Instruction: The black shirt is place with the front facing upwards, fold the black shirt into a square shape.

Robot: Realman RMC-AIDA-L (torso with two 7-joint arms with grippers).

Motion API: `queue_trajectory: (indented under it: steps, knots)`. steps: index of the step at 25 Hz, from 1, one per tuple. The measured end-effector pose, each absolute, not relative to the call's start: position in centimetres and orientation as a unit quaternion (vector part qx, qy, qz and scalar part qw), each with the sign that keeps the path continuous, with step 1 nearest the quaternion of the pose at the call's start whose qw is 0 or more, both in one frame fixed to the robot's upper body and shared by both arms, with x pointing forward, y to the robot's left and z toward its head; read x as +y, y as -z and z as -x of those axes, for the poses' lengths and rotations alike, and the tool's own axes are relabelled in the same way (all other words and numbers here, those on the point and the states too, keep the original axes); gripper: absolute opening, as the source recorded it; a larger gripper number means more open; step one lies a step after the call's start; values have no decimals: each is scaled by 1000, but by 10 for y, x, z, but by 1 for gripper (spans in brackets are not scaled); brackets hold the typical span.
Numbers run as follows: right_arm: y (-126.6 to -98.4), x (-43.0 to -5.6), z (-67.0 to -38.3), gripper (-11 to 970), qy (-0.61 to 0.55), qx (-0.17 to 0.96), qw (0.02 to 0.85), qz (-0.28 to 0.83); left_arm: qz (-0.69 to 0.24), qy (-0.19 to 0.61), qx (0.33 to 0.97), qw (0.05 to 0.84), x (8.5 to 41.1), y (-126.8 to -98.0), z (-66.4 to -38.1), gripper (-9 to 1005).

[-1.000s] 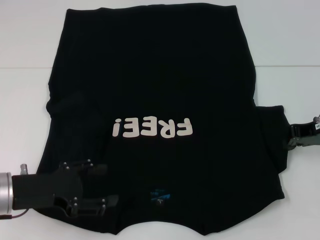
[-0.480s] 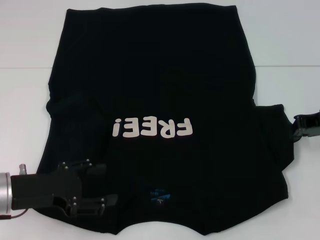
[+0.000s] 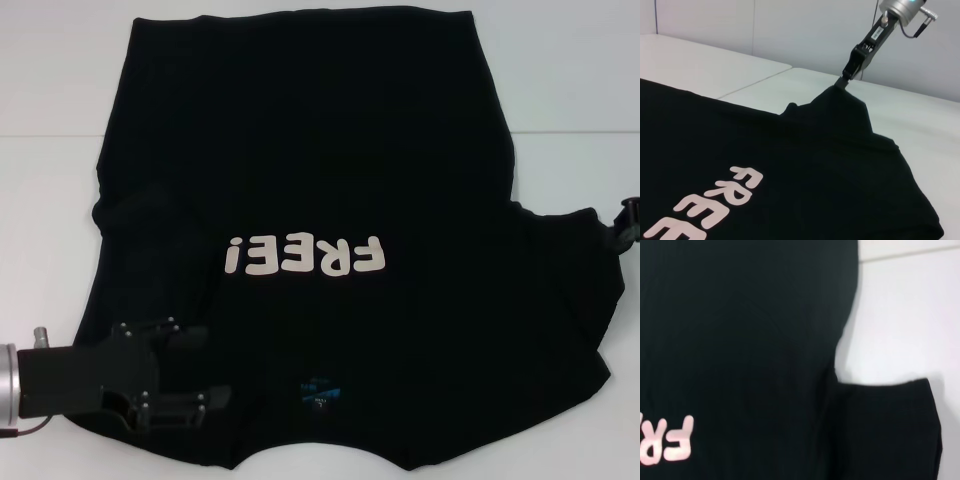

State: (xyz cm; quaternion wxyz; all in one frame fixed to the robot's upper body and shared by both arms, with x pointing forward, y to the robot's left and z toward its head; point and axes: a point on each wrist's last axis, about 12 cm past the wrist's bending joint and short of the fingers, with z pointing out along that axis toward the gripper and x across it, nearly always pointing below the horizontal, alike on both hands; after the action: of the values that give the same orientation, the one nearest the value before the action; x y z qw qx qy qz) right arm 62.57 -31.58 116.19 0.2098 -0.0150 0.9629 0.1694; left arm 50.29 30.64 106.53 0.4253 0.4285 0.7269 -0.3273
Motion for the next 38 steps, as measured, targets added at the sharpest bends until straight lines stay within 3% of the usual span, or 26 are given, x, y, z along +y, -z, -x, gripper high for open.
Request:
queue_trajectory:
  steps: [11, 25, 30, 35, 38]
  knots:
    - [-1179, -299, -633, 10, -177, 955, 229, 66, -425, 327, 729, 425, 307, -1065, -503, 817]
    - [-1181, -213, -639, 10, -151, 944, 192, 222, -420, 327, 732, 424, 309, -1064, -501, 818]
    - [-1179, -200, -637, 9, -151, 940, 188, 243, -417, 328, 733, 426, 309, -1064, -500, 817]
    - [-1178, -196, -633, 31, -205, 923, 202, 254, -411, 330, 734, 427, 310, -1064, -500, 817]
    - [-1177, -199, -629, 144, -263, 904, 220, 257, -404, 335, 738, 425, 310, -1063, -499, 818]
